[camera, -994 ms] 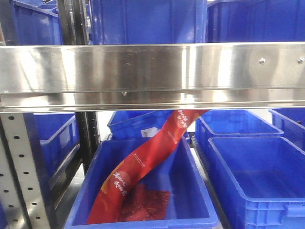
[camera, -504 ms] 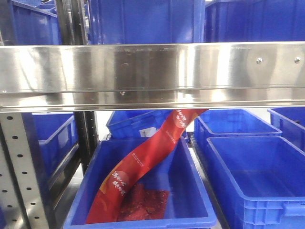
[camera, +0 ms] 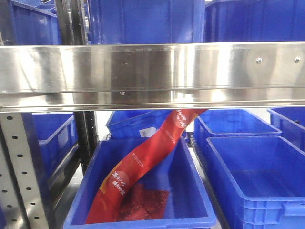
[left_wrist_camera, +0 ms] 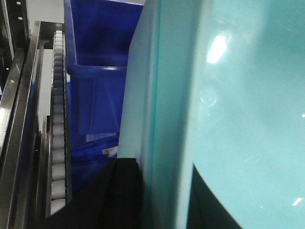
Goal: Move two blue bins to right shelf middle
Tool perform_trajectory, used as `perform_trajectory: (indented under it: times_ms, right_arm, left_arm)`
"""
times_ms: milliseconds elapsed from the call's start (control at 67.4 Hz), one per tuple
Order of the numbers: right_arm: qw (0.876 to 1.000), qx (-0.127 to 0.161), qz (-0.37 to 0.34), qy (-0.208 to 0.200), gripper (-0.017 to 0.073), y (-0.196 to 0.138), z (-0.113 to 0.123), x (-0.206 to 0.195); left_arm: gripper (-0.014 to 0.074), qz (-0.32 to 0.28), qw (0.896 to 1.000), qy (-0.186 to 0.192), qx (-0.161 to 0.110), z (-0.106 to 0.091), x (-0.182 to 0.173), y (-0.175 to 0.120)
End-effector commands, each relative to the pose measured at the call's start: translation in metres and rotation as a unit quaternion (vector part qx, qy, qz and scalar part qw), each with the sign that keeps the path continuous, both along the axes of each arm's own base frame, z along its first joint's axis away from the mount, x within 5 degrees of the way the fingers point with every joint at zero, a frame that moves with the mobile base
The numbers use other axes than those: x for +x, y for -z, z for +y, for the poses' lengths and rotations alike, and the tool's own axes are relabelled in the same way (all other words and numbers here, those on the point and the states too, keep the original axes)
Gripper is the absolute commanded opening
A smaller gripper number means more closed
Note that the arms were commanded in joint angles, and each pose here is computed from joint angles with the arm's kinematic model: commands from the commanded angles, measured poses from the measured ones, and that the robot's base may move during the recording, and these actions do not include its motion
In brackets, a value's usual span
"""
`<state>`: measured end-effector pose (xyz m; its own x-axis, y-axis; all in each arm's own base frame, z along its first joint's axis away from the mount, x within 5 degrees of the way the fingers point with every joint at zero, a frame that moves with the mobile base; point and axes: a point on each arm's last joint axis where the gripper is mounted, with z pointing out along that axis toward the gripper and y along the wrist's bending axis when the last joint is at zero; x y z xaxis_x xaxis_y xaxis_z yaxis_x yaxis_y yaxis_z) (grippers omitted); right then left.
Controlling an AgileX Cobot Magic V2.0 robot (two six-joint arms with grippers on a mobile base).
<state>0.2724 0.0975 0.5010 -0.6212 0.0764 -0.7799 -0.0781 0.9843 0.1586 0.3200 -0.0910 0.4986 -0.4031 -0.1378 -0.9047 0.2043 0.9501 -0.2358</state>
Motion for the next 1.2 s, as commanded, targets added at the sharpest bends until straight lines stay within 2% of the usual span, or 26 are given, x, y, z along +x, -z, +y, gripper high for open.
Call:
perform_trajectory:
  times_ms: [0,74,237,578,712,801,934,994,1083,1127,1187]
  right_arm:
    - [0.997,0.039,-0.057,-0.032,-0.0154,-0.013,0.009,0.0]
    - [0.998,0.03,-0.053,-0.024,-0.0154,-0.007,0.01,0.009]
    - [0.998,0.032,-0.048,-0.009,-0.0154,0.01,0.015,0.038]
    - [0.999,0.028,-0.013,0.025,-0.0154,0.053,0.014,0.091]
    - [0.999,0.021,0.017,0.024,-0.0154,0.082,0.022,0.114]
    - [0.999,0.026,0.017,0.02,-0.0154,0.094,0.027,0.126]
    - [0.999,0.026,0.02,0.019,-0.0154,0.103,0.03,0.133]
    - [0.999,0.024,0.017,0.02,-0.0154,0.104,0.029,0.135]
    - [1.0,0.024,0.006,0.019,-0.0154,0.104,0.03,0.137]
    - [1.0,0.024,0.005,0.019,-0.0148,0.104,0.03,0.138]
    - [1.0,0.023,0.008,0.019,-0.0074,0.107,0.03,0.139]
  left_arm:
    - [-0.0111,-0.082,0.993,0.013,-0.078,-0.006,-0.007,-0.027]
    - [-0.0111,-0.061,0.995,0.013,-0.074,-0.006,-0.006,-0.022]
    - [-0.0111,0.012,0.998,0.011,-0.053,-0.01,0.01,0.005]
    - [-0.0111,0.107,0.994,0.008,-0.021,-0.022,0.053,0.061]
    - [-0.0111,0.129,0.991,-0.006,0.022,-0.021,0.068,0.083]
    - [-0.0111,0.141,0.989,-0.009,0.033,-0.021,0.073,0.092]
    - [-0.0106,0.138,0.988,-0.019,0.064,-0.018,0.078,0.097]
    - [-0.0062,0.136,0.987,-0.022,0.078,-0.017,0.08,0.099]
    - [0.0092,0.134,0.987,-0.024,0.084,-0.016,0.081,0.099]
    - [0.0197,0.132,0.987,-0.024,0.084,-0.016,0.081,0.099]
    - [0.03,0.127,0.988,-0.024,0.082,-0.016,0.082,0.099]
